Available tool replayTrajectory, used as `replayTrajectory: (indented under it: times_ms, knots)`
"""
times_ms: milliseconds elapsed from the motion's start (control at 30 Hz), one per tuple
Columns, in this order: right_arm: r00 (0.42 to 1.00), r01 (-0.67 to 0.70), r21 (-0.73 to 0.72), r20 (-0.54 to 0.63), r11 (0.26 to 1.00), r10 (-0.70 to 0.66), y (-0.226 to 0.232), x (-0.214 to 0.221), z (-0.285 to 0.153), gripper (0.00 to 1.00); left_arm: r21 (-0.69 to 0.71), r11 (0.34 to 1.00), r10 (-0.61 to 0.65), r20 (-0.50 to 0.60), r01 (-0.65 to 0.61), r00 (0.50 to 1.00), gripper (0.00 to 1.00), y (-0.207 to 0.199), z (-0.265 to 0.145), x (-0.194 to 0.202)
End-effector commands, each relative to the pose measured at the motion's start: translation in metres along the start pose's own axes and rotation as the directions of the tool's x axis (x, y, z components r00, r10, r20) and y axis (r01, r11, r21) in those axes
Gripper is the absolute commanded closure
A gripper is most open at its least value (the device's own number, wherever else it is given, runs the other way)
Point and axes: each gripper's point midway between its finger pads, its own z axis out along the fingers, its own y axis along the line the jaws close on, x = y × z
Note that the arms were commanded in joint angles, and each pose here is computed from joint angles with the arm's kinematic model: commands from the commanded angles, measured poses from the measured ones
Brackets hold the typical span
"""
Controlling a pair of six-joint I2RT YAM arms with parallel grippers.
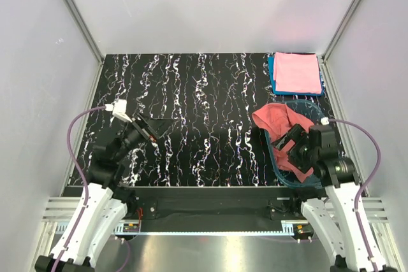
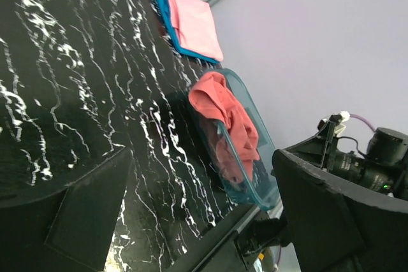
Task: Fold and stack the t-shirts
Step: Grab the tshirt from the pile
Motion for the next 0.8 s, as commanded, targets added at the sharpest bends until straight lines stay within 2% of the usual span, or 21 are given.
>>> replayTrajectory:
  times_ms: [0, 33, 67, 100, 133, 167, 200, 233, 267, 300, 367, 400, 433, 467, 500, 567, 600, 667, 700, 767]
  knots:
    - [0.995, 0.054, 0.082, 0.075, 0.995, -0.060, 0.012, -0.037, -0.016, 0.00, -0.129, 0.992, -0.004, 0.005, 0.005, 1.000, 0.01, 0.011, -0.002, -0.009]
    - [0.993, 0.097, 0.074, 0.059, 0.992, -0.102, 0.025, -0.047, -0.009, 0.00, -0.124, 0.992, -0.001, 0.012, 0.003, 1.000, 0.01, 0.007, -0.002, -0.013]
    - [0.976, 0.215, 0.032, 0.039, 0.976, -0.216, 0.037, -0.051, -0.008, 0.00, -0.120, 0.993, -0.003, 0.010, 0.004, 1.000, 0.01, 0.006, -0.001, -0.013]
    - [0.968, 0.252, -0.044, 0.031, 0.967, -0.251, 0.060, -0.057, -0.015, 0.00, -0.134, 0.991, -0.012, 0.014, 0.013, 1.000, 0.01, 0.008, 0.000, -0.015]
    - [0.966, 0.259, -0.032, 0.013, 0.965, -0.258, 0.062, -0.060, -0.011, 0.00, -0.180, 0.980, -0.079, 0.030, 0.083, 0.996, 0.01, 0.016, 0.002, -0.016]
    - [0.957, 0.289, 0.005, -0.021, 0.957, -0.289, 0.060, -0.063, 0.002, 0.00, -0.276, 0.948, -0.157, 0.037, 0.161, 0.987, 0.01, 0.029, -0.002, -0.012]
    - [0.950, 0.314, 0.017, -0.008, 0.949, -0.314, 0.064, -0.073, 0.004, 0.00, -0.373, 0.898, -0.210, 0.099, 0.232, 0.973, 0.01, 0.046, -0.006, -0.016]
    - [0.951, 0.309, 0.065, -0.025, 0.949, -0.308, 0.060, -0.078, 0.016, 0.00, -0.454, 0.832, -0.308, 0.098, 0.318, 0.946, 0.01, 0.059, -0.010, -0.005]
    - [0.970, 0.239, 0.153, 0.004, 0.959, -0.242, 0.051, -0.089, 0.020, 0.00, -0.446, 0.840, -0.306, 0.083, 0.310, 0.948, 0.01, 0.054, -0.008, -0.008]
    - [0.968, 0.233, 0.217, 0.042, 0.948, -0.247, 0.045, -0.103, 0.023, 0.00, -0.409, 0.866, -0.303, 0.027, 0.287, 0.953, 0.01, 0.044, -0.005, -0.006]
    - [0.956, 0.286, 0.173, 0.013, 0.943, -0.292, 0.056, -0.109, 0.046, 0.00, -0.398, 0.889, -0.257, -0.024, 0.227, 0.966, 0.01, 0.034, -0.004, -0.010]
    - [0.959, 0.280, 0.165, -0.002, 0.946, -0.283, 0.060, -0.109, 0.054, 0.04, -0.422, 0.883, -0.236, -0.018, 0.206, 0.972, 0.01, 0.036, -0.007, -0.014]
    - [0.963, 0.270, 0.188, -0.043, 0.944, -0.267, 0.056, -0.107, 0.071, 0.10, -0.488, 0.847, -0.253, -0.024, 0.209, 0.967, 0.01, 0.044, -0.017, -0.008]
    - [0.963, 0.269, 0.173, -0.076, 0.947, -0.259, 0.059, -0.104, 0.080, 0.18, -0.513, 0.833, -0.241, -0.001, 0.206, 0.971, 0.01, 0.045, -0.023, -0.014]
    - [0.960, 0.269, 0.149, -0.116, 0.952, -0.253, 0.063, -0.098, 0.089, 0.21, -0.543, 0.817, -0.206, 0.039, 0.194, 0.978, 0.01, 0.045, -0.029, -0.026]
    - [0.961, 0.246, 0.157, -0.165, 0.956, -0.221, 0.060, -0.092, 0.110, 0.28, -0.540, 0.829, -0.148, 0.038, 0.145, 0.988, 0.01, 0.042, -0.034, -0.033]
    - [0.958, 0.245, 0.146, -0.188, 0.959, -0.216, 0.059, -0.086, 0.117, 0.35, -0.520, 0.848, -0.101, 0.034, 0.104, 0.994, 0.01, 0.036, -0.036, -0.039]
    - [0.958, 0.251, 0.139, -0.179, 0.958, -0.225, 0.059, -0.089, 0.130, 0.48, -0.533, 0.846, -0.028, 0.021, 0.035, 0.999, 0.01, 0.031, -0.043, -0.049]
    - [0.958, 0.255, 0.147, -0.175, 0.956, -0.229, 0.058, -0.091, 0.134, 0.51, -0.556, 0.831, -0.001, 0.025, 0.015, 1.000, 0.01, 0.034, -0.046, -0.053]
    - [0.951, 0.279, 0.151, -0.179, 0.948, -0.252, 0.057, -0.094, 0.141, 0.51, -0.527, 0.849, 0.044, 0.000, -0.038, 0.999, 0.01, 0.025, -0.043, -0.059]
